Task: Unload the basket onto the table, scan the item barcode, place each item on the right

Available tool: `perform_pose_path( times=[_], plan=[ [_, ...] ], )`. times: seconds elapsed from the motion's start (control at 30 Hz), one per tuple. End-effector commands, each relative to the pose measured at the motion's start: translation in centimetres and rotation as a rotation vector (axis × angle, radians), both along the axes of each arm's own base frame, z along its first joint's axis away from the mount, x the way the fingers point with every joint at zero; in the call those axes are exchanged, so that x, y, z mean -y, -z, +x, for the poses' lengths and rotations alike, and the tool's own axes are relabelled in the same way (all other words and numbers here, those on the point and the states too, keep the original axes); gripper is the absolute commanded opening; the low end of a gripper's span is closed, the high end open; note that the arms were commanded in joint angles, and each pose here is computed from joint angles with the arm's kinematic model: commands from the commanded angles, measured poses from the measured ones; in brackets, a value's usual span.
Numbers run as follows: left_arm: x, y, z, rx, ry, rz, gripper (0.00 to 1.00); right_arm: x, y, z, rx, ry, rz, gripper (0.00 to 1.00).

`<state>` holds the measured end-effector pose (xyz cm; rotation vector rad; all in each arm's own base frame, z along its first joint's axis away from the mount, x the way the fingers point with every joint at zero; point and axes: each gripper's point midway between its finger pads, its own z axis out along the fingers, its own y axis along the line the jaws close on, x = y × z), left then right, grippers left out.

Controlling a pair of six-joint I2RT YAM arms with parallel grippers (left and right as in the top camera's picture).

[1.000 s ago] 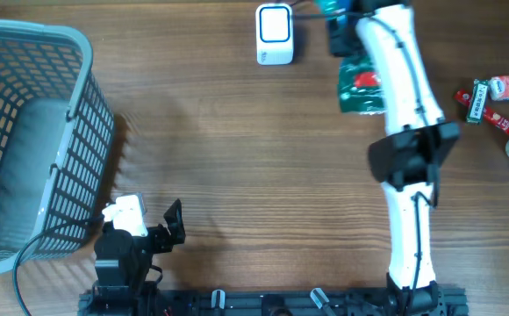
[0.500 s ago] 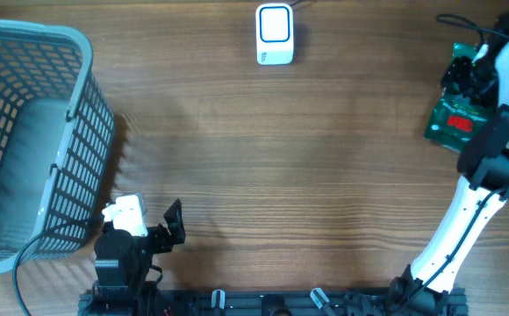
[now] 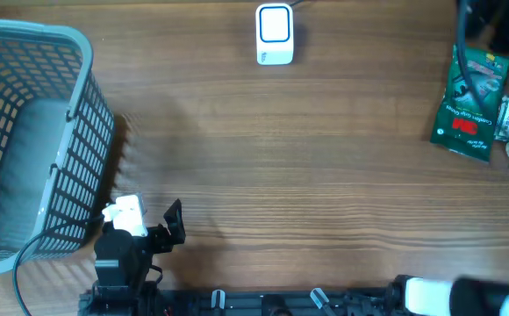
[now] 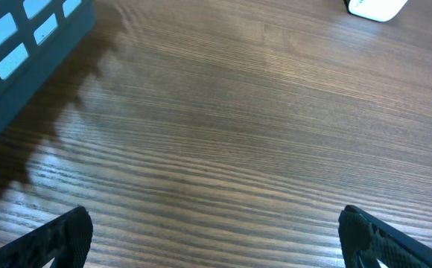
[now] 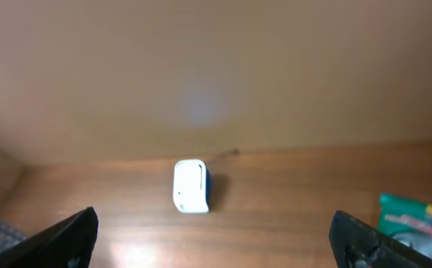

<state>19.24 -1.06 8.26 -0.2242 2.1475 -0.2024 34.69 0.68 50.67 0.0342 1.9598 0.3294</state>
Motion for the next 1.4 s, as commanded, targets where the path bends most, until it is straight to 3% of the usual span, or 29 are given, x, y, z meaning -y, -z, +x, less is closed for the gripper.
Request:
perform_pose_path(
  times=[0.0, 0.2, 0.37, 0.63, 0.77, 1.03, 1.23, 1.37],
  plan=[
    [0.0, -0.1, 0.1, 0.009, 0.005, 0.008, 1.0, -1.0, -3.1, -4.6, 0.103, -0.013, -0.024, 1.0],
    [0.0, -0.1, 0.1, 0.009, 0.006, 0.008, 1.0, -2.0, -6.2, -11.4, 0.231, -0.013, -0.046, 0.99],
    [0.0, -0.1, 0.1, 0.009, 0.005, 0.008, 1.0, -0.9, -5.1, -14.3, 0.219, 0.066, -0.096, 1.0],
    [0.0, -0.1, 0.1, 0.009, 0.005, 0.008, 1.0, -1.3, -5.4, -18.8, 0.423, 0.091, -0.12, 1.0],
    [0.0, -0.1, 0.1, 0.009, 0.005, 0.008, 1.0, -1.9, -1.6, -19.0, 0.511, 0.06, -0.12, 1.0],
    [0.0, -0.1, 0.1, 0.009, 0.005, 0.008, 1.0, -2.3, 10.3, -17.0, 0.708, 0.03, -0.071, 1.0],
    [0.0, -0.1, 0.1, 0.009, 0.005, 0.008, 1.0, -2.2, 17.3, -14.9, 0.761, 0.031, -0.075, 1.0],
    [0.0, -0.1, 0.1, 0.008, 0.005, 0.008, 1.0, -1.7, 21.4, -12.9, 0.696, 0.056, -0.062, 1.0]
  ],
)
